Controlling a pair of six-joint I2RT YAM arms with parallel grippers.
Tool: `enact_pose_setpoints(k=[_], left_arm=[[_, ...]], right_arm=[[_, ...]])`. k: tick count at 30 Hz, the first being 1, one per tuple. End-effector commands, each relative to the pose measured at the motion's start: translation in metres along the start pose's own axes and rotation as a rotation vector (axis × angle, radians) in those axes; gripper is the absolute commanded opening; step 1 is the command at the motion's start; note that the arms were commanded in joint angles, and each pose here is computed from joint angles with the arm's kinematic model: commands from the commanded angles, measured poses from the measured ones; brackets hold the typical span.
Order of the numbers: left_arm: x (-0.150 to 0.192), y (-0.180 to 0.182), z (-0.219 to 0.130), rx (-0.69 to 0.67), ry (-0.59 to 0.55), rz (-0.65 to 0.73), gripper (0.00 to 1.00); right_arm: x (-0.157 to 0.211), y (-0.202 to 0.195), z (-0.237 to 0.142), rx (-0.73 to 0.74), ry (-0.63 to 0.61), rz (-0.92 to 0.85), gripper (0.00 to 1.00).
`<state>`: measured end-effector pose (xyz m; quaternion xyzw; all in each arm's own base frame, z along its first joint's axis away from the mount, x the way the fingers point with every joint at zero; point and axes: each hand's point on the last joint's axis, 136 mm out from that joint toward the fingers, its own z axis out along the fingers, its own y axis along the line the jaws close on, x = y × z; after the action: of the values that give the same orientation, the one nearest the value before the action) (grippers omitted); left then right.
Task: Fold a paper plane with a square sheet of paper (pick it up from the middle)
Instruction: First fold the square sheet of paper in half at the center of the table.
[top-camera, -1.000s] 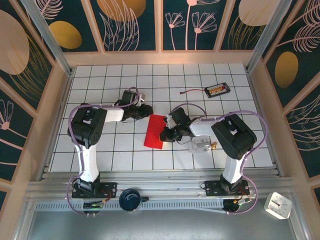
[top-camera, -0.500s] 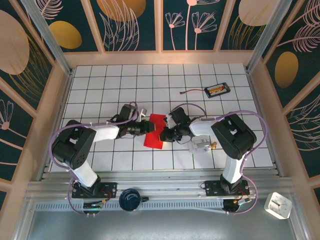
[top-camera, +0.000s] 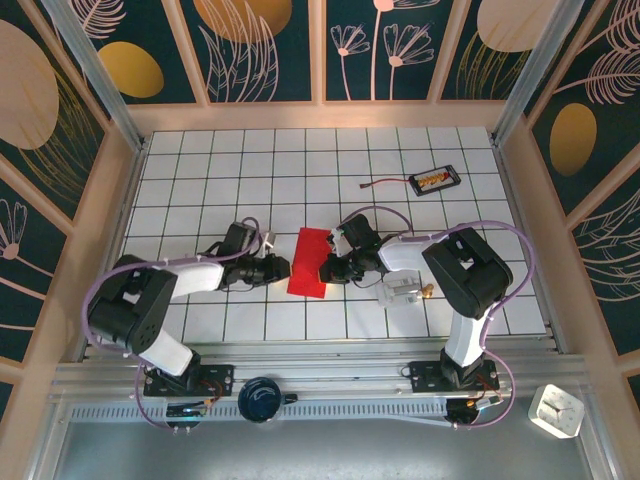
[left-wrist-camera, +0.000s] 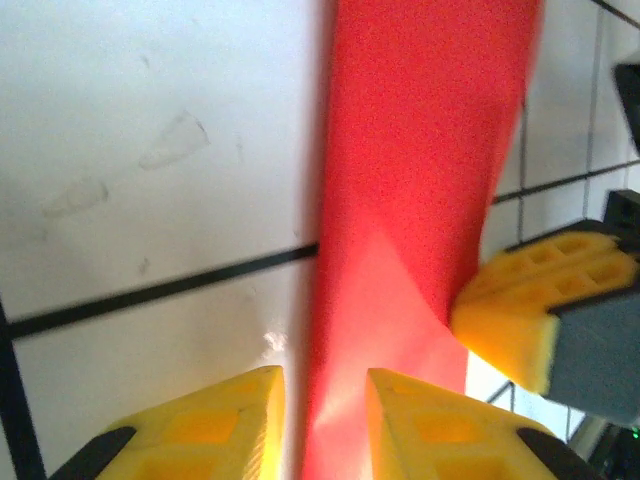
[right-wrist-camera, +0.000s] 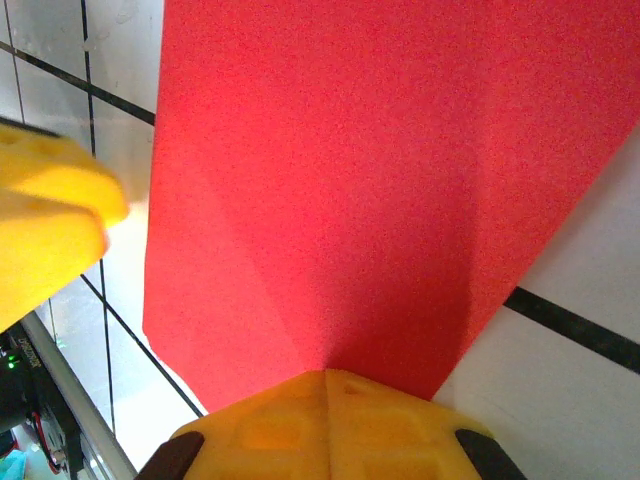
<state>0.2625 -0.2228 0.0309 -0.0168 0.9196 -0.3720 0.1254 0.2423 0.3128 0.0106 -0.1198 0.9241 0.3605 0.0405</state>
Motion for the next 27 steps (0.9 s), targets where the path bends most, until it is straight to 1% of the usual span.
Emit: enact_pose_setpoints(k=[1,3,5,6,9,12,15,17,18,22,24,27], left_arm=[[0.013,-0.027,-0.007,0.088,0.024,0.036,0.3],[0.021,-0.04,-0.004,0.137,0.055,0.042,0.3],[0.028,-0.04,0.001,0.152,0.081,0.032,0.3],[0.03,-0.035,0.004,0.134,0.09,0.022,0.3],[0.036,-0.006,0.014,0.008,0.123,0.009,0.28],[0.031,0.013,0.014,-0.081,0.097,0.001,0.25],[0.02,0.014,0.004,-0.097,0.05,0.01,0.25],[0.013,0.006,-0.003,-0.081,0.025,0.022,0.24],[0.01,-0.002,-0.005,-0.051,0.013,0.031,0.25],[-0.002,-0.045,-0.006,0.151,0.0,0.031,0.26],[-0.006,-0.048,0.001,0.168,0.017,0.02,0.25],[-0.011,-0.04,0.014,0.143,0.036,0.007,0.21]], right_arm=[[0.052,-0.091,0.01,0.33,0.128,0.116,0.07],[0.051,-0.091,0.01,0.331,0.127,0.116,0.07],[0.052,-0.091,0.011,0.331,0.127,0.116,0.07],[0.051,-0.091,0.011,0.331,0.126,0.118,0.07],[0.051,-0.092,0.011,0.333,0.128,0.116,0.07],[0.052,-0.093,0.011,0.335,0.129,0.117,0.07],[0.053,-0.093,0.011,0.335,0.129,0.117,0.07],[0.054,-0.093,0.011,0.334,0.129,0.116,0.07],[0.053,-0.093,0.011,0.334,0.127,0.114,0.07],[0.052,-0.092,0.011,0.332,0.125,0.111,0.07],[0.052,-0.092,0.011,0.332,0.126,0.111,0.07],[0.051,-0.092,0.011,0.329,0.122,0.109,0.07]])
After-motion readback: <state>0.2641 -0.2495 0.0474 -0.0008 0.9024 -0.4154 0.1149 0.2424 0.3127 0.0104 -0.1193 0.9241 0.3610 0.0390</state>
